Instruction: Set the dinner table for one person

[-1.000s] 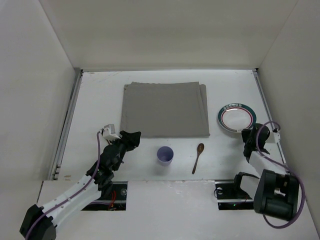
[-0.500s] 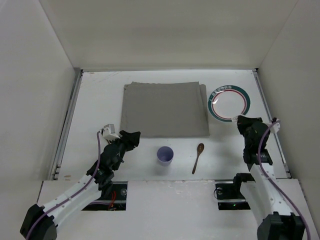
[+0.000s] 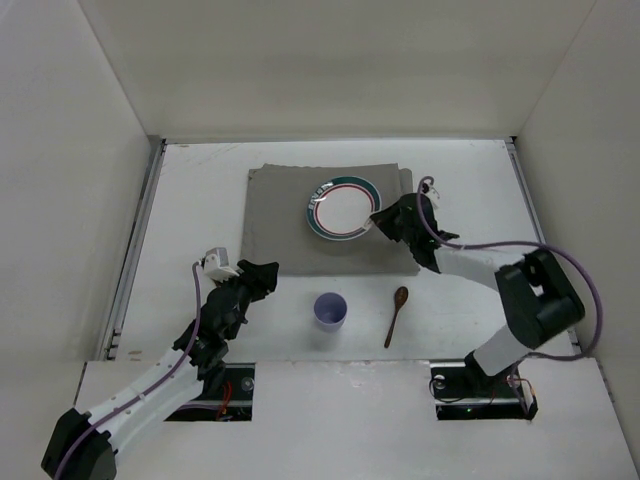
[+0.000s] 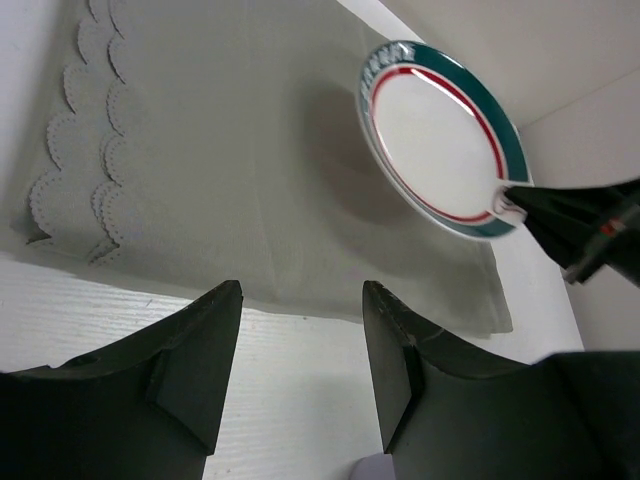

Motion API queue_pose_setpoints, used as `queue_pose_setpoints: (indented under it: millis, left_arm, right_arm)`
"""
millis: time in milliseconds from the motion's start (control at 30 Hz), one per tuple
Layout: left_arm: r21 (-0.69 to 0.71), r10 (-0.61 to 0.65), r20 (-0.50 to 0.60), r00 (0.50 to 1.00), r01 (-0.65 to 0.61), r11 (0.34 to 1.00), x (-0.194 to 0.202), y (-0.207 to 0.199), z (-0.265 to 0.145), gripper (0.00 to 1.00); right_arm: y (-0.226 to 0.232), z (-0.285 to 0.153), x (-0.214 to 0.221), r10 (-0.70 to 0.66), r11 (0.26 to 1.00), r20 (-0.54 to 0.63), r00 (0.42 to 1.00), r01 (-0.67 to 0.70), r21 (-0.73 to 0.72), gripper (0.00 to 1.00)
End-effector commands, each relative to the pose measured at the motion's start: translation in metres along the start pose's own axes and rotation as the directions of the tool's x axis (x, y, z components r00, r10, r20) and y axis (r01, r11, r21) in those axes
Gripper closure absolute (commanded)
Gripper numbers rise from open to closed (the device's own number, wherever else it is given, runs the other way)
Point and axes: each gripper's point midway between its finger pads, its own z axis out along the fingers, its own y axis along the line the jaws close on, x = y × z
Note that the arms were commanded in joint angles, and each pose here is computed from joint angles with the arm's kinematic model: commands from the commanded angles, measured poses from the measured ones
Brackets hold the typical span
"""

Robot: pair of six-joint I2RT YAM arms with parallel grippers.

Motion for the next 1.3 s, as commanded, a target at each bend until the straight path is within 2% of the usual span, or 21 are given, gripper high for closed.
queue_pose_setpoints:
  millis: [0, 100, 267, 300, 400, 500, 600, 800, 900, 967, 1067, 1133, 1200, 1267]
  left_arm:
    - [-0.019, 0.007, -0.008, 1.0, -0.007, 1.0, 0.01, 0.014, -0.001, 0.51]
    - [-0.028, 0.011, 0.004, 1.0, -0.011, 1.0, 0.008, 0.016, 0.0, 0.51]
    - [-0.04, 0.015, 0.008, 1.0, -0.015, 0.999, 0.008, 0.018, 0.0, 0.51]
    - [-0.039, 0.015, 0.007, 1.0, -0.015, 0.999, 0.008, 0.018, 0.0, 0.51]
    - [-0.037, 0.015, 0.013, 1.0, -0.014, 0.999, 0.007, 0.018, 0.0, 0.51]
    - [-0.048, 0.014, 0.008, 1.0, -0.014, 0.999, 0.009, 0.021, 0.001, 0.51]
    - [-0.033, 0.02, 0.004, 1.0, -0.02, 0.999, 0.009, 0.016, 0.0, 0.51]
    - [-0.038, 0.027, 0.004, 1.0, -0.027, 0.999, 0.01, 0.017, 0.0, 0.51]
    - [-0.044, 0.039, -0.011, 0.999, -0.04, 0.998, 0.014, 0.017, 0.001, 0.55]
    - [-0.043, 0.05, -0.015, 0.999, -0.05, 0.998, 0.015, 0.016, 0.001, 0.57]
    - [-0.04, 0.058, -0.015, 0.998, -0.059, 0.997, 0.016, 0.013, 0.001, 0.61]
    - [-0.032, 0.06, -0.016, 0.998, -0.06, 0.998, 0.016, 0.009, 0.0, 0.63]
    - [-0.038, 0.067, -0.016, 0.998, -0.067, 0.997, 0.015, 0.008, 0.001, 0.66]
    - [-0.028, 0.07, -0.023, 0.997, -0.071, 0.997, 0.017, 0.005, 0.0, 0.69]
  right_arm:
    - [0.068, 0.023, -0.02, 0.115, 0.977, 0.039, 0.993, -0.106, -0.184, 0.92]
    - [0.066, 0.044, -0.01, 0.128, 0.981, 0.018, 0.992, -0.124, -0.147, 0.91]
    - [0.041, 0.059, 0.022, 0.079, 0.997, -0.051, 0.996, -0.08, -0.02, 0.81]
    - [0.034, 0.061, 0.029, 0.05, 0.999, -0.074, 0.996, -0.05, 0.002, 0.78]
    - [0.015, 0.06, 0.044, -0.022, 0.997, -0.12, 0.993, 0.031, 0.072, 0.58]
    - [-0.001, 0.046, 0.041, -0.095, 0.989, -0.116, 0.989, 0.108, 0.105, 0.42]
    - [-0.008, 0.027, 0.027, -0.17, 0.977, -0.071, 0.983, 0.178, 0.119, 0.33]
    - [0.007, -0.018, 0.008, -0.348, 0.934, -0.011, 0.937, 0.348, 0.087, 0.28]
    - [0.026, -0.048, 0.016, -0.462, 0.886, -0.011, 0.887, 0.462, 0.04, 0.29]
    - [0.039, -0.072, 0.026, -0.553, 0.833, -0.012, 0.833, 0.553, -0.004, 0.38]
    - [0.046, -0.093, 0.029, -0.604, 0.797, -0.008, 0.797, 0.603, -0.017, 0.69]
    - [0.051, -0.098, 0.031, -0.596, 0.803, -0.017, 0.803, 0.595, -0.043, 0.82]
    - [0.054, -0.102, 0.036, -0.575, 0.817, -0.039, 0.817, 0.571, -0.081, 0.84]
    - [0.054, -0.107, 0.039, -0.586, 0.809, -0.047, 0.809, 0.58, -0.093, 0.8]
